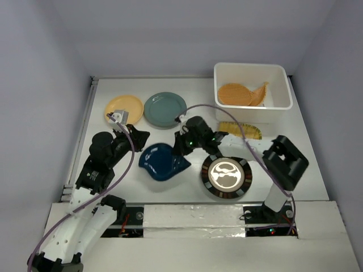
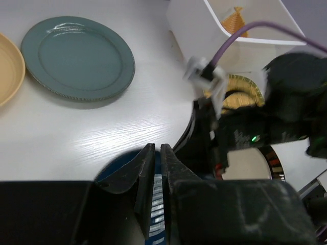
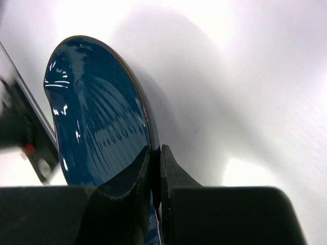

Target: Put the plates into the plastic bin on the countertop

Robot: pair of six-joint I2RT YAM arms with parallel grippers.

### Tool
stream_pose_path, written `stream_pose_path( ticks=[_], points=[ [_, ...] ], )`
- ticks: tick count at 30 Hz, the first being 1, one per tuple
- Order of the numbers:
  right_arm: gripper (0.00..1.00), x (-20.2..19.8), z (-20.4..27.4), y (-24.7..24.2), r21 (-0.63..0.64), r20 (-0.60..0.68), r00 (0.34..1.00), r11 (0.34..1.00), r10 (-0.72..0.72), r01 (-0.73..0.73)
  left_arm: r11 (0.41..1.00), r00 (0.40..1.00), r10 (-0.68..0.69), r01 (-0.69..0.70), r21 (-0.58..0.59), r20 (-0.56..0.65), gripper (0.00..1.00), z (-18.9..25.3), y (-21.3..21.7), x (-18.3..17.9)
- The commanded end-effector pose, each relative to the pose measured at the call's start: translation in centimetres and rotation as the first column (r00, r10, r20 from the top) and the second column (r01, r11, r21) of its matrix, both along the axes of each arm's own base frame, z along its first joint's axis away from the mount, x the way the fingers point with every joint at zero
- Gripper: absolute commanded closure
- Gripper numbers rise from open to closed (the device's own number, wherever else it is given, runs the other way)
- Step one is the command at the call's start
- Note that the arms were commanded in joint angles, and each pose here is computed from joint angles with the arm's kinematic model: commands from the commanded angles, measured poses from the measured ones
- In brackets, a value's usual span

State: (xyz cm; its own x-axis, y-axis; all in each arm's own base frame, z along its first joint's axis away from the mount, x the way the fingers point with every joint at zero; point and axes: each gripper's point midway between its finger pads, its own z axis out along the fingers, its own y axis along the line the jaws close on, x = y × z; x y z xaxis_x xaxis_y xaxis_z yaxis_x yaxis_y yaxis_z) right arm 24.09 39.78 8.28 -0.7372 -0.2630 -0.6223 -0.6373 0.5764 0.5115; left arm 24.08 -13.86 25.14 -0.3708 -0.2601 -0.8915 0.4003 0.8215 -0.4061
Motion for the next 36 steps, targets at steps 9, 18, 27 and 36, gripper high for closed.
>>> stream_pose_path(
  ticks=[9,18,27,36],
  points=[
    [1.00,18.4,25.5,-19.7,0.440,0.261,0.630,0.671,-0.731,0.596,1.000,0.992,-0.008,0.011,-0.028,0.123,0.92,4.1,-0.1,-0.9],
    [1.00,25.2,26.4,-33.9,0.397,0.241,0.419,0.483,-0.875,0.780,0.999,0.991,-0.033,0.038,-0.030,0.132,0.92,4.4,-0.6,-1.5],
    [1.00,30.7,22.2,-40.3,0.204,0.334,0.445,0.524,-0.831,0.827,0.998,0.991,-0.046,0.050,-0.028,0.128,0.92,4.3,-1.0,-1.7],
    [1.00,32.8,15.4,-40.5,0.054,0.302,0.614,0.656,-0.730,0.753,0.999,0.992,-0.040,0.043,-0.024,0.120,0.91,4.1,-1.0,-1.5]
  ],
)
